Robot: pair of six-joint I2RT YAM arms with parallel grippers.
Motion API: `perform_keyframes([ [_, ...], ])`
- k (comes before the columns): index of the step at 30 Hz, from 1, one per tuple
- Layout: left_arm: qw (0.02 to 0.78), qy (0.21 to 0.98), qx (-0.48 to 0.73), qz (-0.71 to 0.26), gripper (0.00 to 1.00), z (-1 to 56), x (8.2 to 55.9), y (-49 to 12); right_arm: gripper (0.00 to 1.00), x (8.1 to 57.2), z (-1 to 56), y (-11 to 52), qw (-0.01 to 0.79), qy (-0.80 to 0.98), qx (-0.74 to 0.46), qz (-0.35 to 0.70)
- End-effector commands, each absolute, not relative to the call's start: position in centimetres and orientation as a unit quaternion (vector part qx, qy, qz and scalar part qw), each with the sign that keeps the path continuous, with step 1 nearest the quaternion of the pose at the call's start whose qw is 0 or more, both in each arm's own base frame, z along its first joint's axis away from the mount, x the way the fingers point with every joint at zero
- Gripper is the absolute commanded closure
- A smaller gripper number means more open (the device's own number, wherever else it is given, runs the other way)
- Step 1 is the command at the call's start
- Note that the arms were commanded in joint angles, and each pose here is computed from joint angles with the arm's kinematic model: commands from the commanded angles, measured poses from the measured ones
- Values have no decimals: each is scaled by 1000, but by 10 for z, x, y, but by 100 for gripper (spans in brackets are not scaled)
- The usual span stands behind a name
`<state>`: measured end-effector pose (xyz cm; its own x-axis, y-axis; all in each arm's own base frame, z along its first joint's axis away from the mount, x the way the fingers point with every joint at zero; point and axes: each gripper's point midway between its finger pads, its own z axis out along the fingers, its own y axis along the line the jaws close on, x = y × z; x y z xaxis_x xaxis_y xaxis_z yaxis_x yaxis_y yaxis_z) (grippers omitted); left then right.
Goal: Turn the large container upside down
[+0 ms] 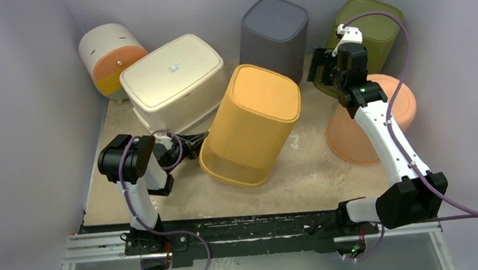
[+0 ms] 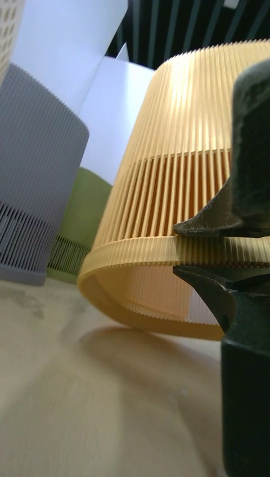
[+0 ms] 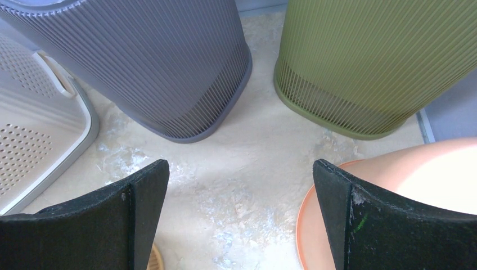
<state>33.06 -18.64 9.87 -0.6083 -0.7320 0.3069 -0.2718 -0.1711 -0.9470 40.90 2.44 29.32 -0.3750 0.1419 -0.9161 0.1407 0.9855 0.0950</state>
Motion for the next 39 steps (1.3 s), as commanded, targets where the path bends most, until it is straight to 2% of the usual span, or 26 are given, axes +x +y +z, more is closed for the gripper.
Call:
perform_keyframes([
  [1, 246, 646, -306, -655, 99, 100, 314, -184, 0, 411, 303, 23, 567, 820, 81, 0],
  [4, 244, 647, -312, -652, 96, 97, 315, -180, 0, 410, 304, 24, 567, 820, 81, 2],
  [10, 246, 677, -302, -625, 82, 82, 313, -177, 0, 409, 301, 26, 564, 822, 79, 7],
  [15, 248, 714, -290, -587, 77, 69, 313, -175, 0, 408, 299, 26, 562, 823, 80, 8],
  [25, 245, 827, -249, -441, 64, 41, 319, -148, 0, 406, 296, 29, 559, 825, 80, 16],
  [30, 251, 878, -216, -346, 53, 40, 321, -123, 0, 406, 297, 30, 560, 825, 77, 19],
  [39, 270, 920, -172, -225, 49, 70, 310, -87, 0, 404, 299, 30, 564, 824, 59, 12],
])
